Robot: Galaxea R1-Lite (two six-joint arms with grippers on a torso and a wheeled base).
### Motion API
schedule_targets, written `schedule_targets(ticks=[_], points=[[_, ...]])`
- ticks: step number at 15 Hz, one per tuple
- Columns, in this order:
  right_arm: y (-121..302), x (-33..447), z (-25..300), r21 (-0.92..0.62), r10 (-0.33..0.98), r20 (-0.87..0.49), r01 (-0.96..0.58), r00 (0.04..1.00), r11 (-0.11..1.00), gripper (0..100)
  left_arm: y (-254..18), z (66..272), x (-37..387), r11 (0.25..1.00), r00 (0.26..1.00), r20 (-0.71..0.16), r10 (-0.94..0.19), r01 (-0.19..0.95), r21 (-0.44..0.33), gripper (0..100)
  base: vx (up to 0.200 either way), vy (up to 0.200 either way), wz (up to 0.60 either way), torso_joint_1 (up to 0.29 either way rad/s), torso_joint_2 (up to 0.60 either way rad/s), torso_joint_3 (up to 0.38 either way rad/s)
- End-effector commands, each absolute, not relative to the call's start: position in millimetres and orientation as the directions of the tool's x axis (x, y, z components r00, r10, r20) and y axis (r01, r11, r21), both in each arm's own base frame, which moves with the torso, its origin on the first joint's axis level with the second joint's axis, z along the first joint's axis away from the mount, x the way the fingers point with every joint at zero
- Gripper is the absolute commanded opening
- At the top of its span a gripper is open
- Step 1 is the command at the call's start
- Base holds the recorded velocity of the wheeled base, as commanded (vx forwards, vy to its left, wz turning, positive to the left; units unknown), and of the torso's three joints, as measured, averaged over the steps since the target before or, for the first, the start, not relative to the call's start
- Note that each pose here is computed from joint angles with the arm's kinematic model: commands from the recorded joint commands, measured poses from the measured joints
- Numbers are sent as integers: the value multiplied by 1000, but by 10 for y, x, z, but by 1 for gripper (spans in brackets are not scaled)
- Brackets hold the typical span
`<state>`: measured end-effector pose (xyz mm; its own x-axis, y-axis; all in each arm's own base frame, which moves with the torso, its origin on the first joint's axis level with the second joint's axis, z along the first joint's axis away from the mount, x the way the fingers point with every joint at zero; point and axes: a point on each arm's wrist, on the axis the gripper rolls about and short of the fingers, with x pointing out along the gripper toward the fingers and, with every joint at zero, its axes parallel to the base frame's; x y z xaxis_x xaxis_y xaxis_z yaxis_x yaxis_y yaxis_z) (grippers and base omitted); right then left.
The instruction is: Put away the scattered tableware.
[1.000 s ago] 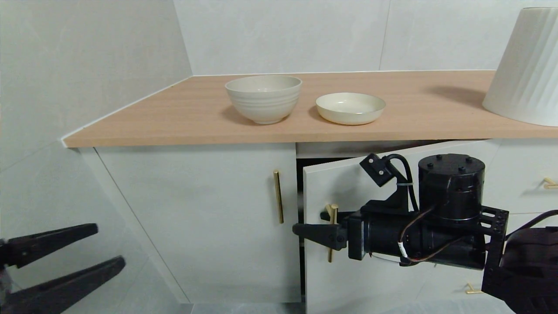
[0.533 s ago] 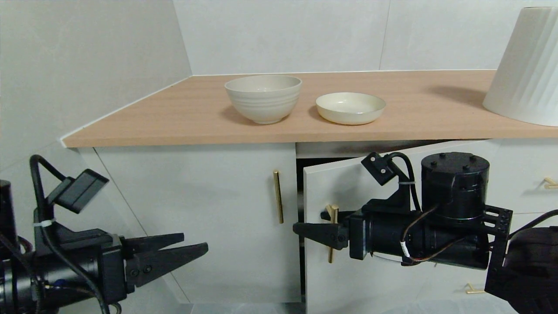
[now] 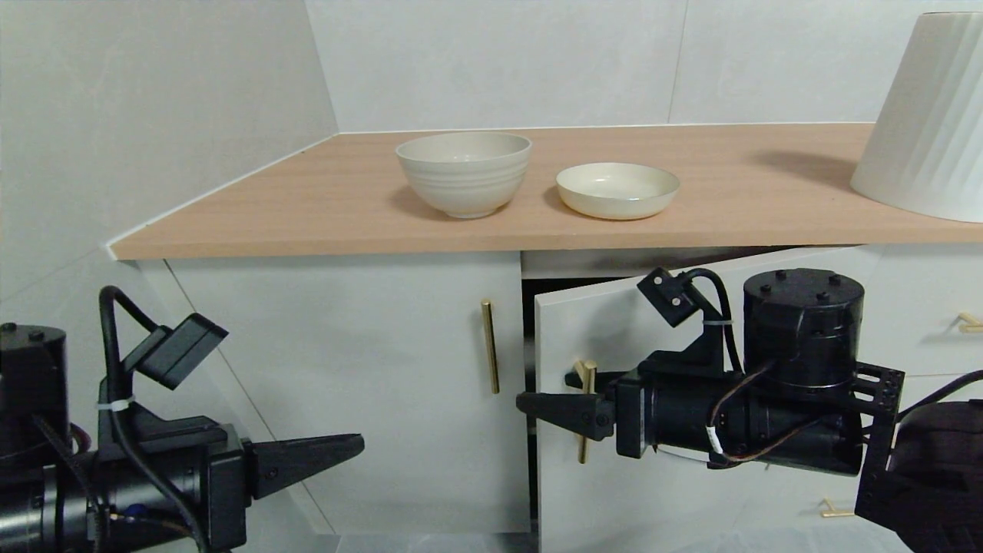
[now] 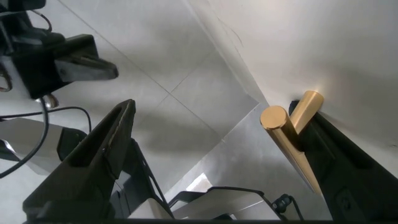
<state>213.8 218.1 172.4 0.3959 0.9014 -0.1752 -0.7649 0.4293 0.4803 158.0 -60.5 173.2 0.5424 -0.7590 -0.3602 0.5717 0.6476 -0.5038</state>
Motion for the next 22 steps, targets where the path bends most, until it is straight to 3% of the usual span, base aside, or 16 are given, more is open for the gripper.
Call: schedule_targets(ticks=[1,3,5,7,12,15,17,22], points=[[2178,2132,1723,482,902,-177,-764,394,429,100,-668,1745,1563,627,517,-357,-778,598,-499,0,0,0,0,0,0,0],[2178,2132,1725,481,902,-175,-765,395,428,100,-758,1755,1593,601,483,-357,-799,630,-492,0,0,0,0,0,0,0],[2178,2132,1725,481,902,-175,-765,395,428,100,-802,1733,1676,593,485,-342,-805,676,-437,0,0,0,0,0,0,0],[2180,2134,1720,483,902,-177,-764,394,429,100,-936,1652,2014,587,500,-309,-809,706,-395,0,0,0,0,0,0,0],[2161,2135,1735,483,900,-173,-762,401,432,100,-1375,1142,2409,540,477,-254,-842,750,-381,0,0,0,0,0,0,0],[2161,2128,1714,483,900,-180,-761,398,433,100,-1639,824,2567,627,586,-229,-777,690,-363,0,0,0,0,0,0,0],[2163,2130,1701,485,899,-184,-759,398,435,100,-1749,685,2626,637,610,-197,-768,690,-344,0,0,0,0,0,0,0],[2162,2128,1676,487,898,-192,-756,395,437,100,-1890,611,2756,657,646,-159,-747,679,-327,0,0,0,0,0,0,0]])
